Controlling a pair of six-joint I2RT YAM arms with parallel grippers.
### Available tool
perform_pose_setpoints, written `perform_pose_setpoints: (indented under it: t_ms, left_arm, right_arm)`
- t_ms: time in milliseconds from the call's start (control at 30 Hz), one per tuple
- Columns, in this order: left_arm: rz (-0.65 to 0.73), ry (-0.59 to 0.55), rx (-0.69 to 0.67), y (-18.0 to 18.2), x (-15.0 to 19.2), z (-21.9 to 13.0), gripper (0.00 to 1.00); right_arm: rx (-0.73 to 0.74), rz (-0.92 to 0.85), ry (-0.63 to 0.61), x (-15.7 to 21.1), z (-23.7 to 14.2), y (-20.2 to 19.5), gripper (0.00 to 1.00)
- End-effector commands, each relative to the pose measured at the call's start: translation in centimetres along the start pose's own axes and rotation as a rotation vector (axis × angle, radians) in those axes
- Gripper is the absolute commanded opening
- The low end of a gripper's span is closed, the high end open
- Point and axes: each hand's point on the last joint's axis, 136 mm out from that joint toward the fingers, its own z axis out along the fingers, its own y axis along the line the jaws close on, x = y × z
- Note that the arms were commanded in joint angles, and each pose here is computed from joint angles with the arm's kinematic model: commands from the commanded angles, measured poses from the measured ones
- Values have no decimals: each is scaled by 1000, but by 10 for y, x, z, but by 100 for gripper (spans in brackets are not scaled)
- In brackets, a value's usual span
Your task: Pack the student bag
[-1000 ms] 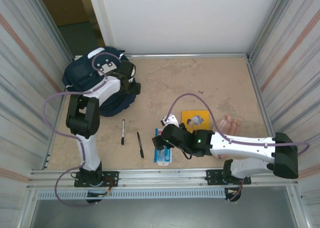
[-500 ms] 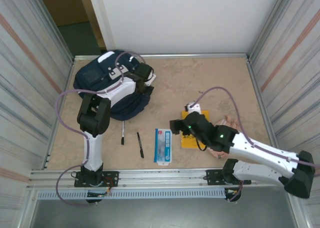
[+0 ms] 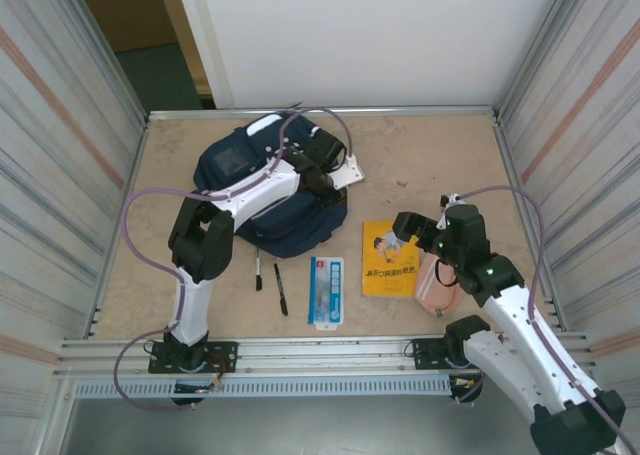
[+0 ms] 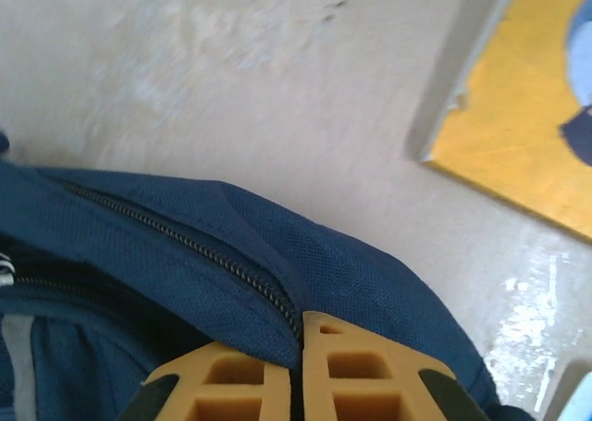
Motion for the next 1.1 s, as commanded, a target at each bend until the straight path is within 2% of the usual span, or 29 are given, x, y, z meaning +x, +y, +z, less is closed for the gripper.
perform_pose_setpoints:
  t_ms: [0, 133, 333, 467, 600, 733, 833, 1000, 1067]
  left_arm:
    - [284, -90, -26, -15, -41, -18, 1]
    - [406, -136, -38, -23, -52, -25, 0]
    - [613, -211, 17, -40, -46, -32, 0]
    - [574, -285, 99, -29, -38, -53, 0]
    - [670, -280, 1, -20, -26, -62, 0]
    - [662, -284, -2, -19, -17, -66, 0]
    - [661, -277, 1, -22, -12, -65, 0]
    - [655, -274, 10, -25, -7, -63, 0]
    - [644, -275, 2, -25, -6, -64, 0]
  right_arm:
    - [-83, 116, 207, 20, 14, 2, 99]
    - [-89, 201, 338, 17, 30, -1, 99]
    - [-117, 287, 428, 4, 59, 8, 99]
    - [-198, 361, 475, -4, 79, 24, 94]
    - [-222, 352, 515, -4, 95, 38, 93]
    - [-242, 312, 573, -4, 115, 64, 91]
    - [-246, 305, 591, -19, 135, 78, 91]
    - [-182, 325, 587, -37, 180, 87, 84]
    - [-178, 341, 605, -35, 200, 96, 75]
